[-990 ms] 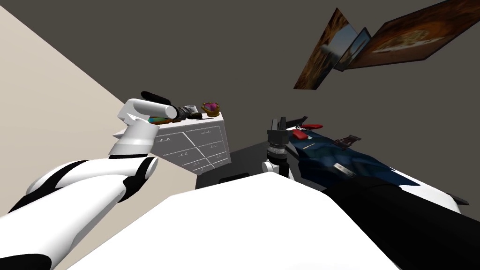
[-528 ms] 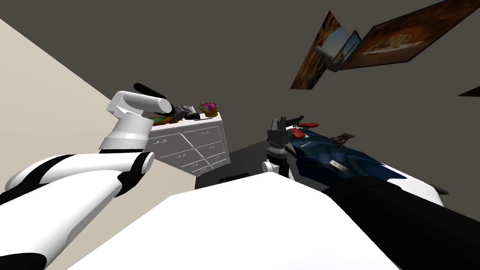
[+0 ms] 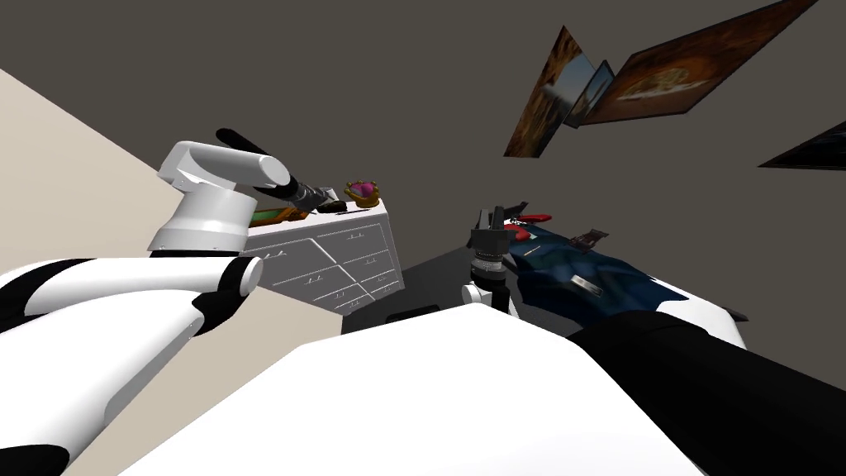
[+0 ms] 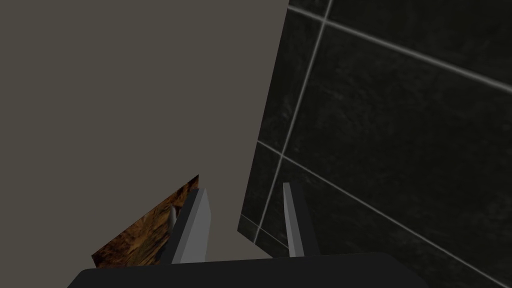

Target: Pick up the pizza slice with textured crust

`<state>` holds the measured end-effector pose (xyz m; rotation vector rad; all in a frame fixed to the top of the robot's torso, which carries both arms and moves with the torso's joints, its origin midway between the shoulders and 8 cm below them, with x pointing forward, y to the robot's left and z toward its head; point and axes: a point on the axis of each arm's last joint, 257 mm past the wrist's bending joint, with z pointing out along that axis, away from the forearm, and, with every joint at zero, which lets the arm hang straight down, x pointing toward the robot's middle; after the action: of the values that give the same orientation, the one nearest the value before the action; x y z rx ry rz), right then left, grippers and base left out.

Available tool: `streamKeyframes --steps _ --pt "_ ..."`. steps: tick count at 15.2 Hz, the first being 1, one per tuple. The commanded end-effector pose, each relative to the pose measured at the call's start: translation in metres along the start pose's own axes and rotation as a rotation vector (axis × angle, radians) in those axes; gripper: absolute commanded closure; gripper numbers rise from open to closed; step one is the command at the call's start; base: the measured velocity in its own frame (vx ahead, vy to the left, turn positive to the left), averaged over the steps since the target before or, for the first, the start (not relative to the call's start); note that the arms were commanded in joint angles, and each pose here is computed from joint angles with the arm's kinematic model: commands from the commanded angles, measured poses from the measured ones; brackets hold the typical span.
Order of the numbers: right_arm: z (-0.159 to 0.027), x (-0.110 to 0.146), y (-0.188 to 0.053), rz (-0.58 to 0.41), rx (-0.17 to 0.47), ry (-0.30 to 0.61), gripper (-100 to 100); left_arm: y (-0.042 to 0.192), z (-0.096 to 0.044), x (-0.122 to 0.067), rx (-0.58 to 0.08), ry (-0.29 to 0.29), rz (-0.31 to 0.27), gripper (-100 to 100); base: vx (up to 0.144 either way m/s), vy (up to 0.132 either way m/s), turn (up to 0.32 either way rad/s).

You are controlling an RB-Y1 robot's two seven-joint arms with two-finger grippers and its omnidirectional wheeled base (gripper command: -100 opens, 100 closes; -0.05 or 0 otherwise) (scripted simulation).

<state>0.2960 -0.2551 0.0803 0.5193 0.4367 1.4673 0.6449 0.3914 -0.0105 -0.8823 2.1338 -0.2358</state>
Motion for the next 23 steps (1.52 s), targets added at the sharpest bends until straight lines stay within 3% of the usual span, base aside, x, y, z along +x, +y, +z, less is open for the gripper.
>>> streamKeyframes --steps 1,2,4,5,7,14,16,17,23 --pt "0.000 0.000 0.000 0.000 0.000 0.000 0 0.009 -0.002 0.005 -0.038 0.039 -0.002 -100 0.012 0.011 -0.057" --pt "0.000 0.000 0.000 0.000 0.000 0.000 0 0.005 -0.010 -0.001 -0.036 0.056 0.003 -100 0.016 0.012 -0.118" --pt "0.000 0.000 0.000 0.000 0.000 0.000 0 0.017 -0.009 0.007 -0.076 0.092 -0.005 -100 0.016 0.013 -0.082" --pt "0.000 0.000 0.000 0.000 0.000 0.000 0 0.015 -0.017 0.003 -0.076 0.113 -0.002 -100 0.017 0.010 -0.088" --pt "0.000 0.000 0.000 0.000 0.000 0.000 0 0.024 -0.017 0.011 -0.109 0.145 -0.007 -100 0.018 0.011 -0.077" --pt "0.000 0.000 0.000 0.000 0.000 0.000 0 0.038 -0.039 0.022 -0.170 0.283 -0.015 -100 0.023 0.010 -0.079" --pt "0.000 0.000 0.000 0.000 0.000 0.000 0 0.042 -0.041 0.025 -0.184 0.297 -0.014 -100 0.025 0.011 -0.058" --pt "0.000 0.000 0.000 0.000 0.000 0.000 0 0.045 -0.048 0.029 -0.197 0.337 -0.016 -100 0.023 0.010 -0.069" --pt "0.000 0.000 0.000 0.000 0.000 0.000 0 0.056 -0.067 0.043 -0.238 0.449 -0.019 -100 0.041 0.015 -0.081"
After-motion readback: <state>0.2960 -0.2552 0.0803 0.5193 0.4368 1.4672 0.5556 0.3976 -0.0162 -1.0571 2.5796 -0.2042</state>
